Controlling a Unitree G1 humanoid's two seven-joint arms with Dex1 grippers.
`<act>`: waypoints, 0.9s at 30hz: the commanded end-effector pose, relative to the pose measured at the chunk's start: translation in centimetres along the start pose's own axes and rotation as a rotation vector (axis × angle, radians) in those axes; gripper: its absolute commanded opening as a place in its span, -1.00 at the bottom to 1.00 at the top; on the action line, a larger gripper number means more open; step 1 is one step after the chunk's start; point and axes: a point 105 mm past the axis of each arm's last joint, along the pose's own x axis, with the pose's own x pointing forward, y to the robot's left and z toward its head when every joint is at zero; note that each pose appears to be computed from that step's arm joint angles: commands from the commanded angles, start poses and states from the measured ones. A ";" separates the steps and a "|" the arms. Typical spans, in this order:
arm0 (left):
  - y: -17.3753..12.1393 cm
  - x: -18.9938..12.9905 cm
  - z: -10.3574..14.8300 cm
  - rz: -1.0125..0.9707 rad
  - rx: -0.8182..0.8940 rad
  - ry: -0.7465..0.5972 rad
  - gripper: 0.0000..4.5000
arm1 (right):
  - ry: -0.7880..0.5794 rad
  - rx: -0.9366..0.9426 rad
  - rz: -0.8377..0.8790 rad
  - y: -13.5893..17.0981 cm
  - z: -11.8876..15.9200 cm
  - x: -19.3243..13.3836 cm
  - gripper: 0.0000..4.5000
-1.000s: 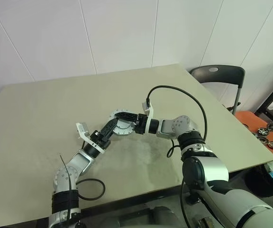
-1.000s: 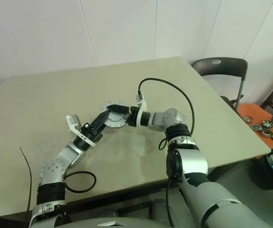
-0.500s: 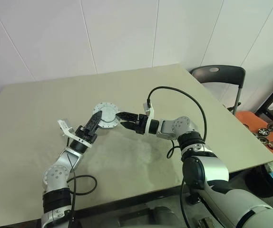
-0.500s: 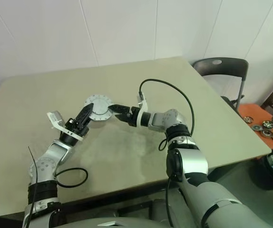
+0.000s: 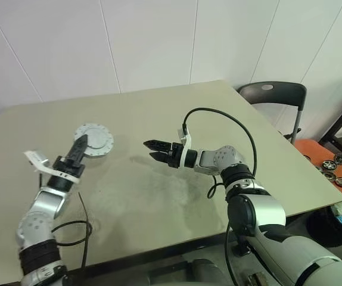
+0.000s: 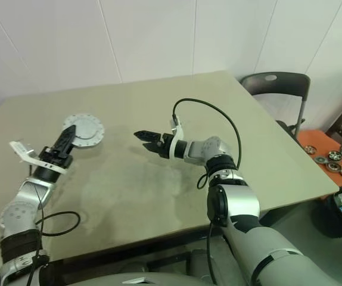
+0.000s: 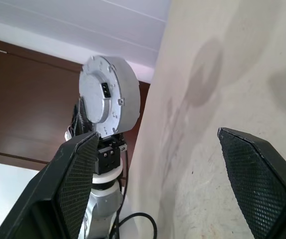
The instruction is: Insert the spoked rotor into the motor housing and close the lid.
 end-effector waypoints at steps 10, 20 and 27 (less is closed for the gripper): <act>3.6 -4.1 10.6 0.205 0.291 -0.075 0.05 | -0.004 -0.029 0.037 1.3 0.4 0.9 0.77; 8.8 -4.4 11.8 0.419 0.370 -0.031 0.05 | 0.001 -0.040 0.021 1.1 0.5 0.8 0.77; 12.0 -5.2 10.0 0.557 0.419 0.048 0.05 | -0.007 -0.048 0.008 0.9 0.8 0.5 0.77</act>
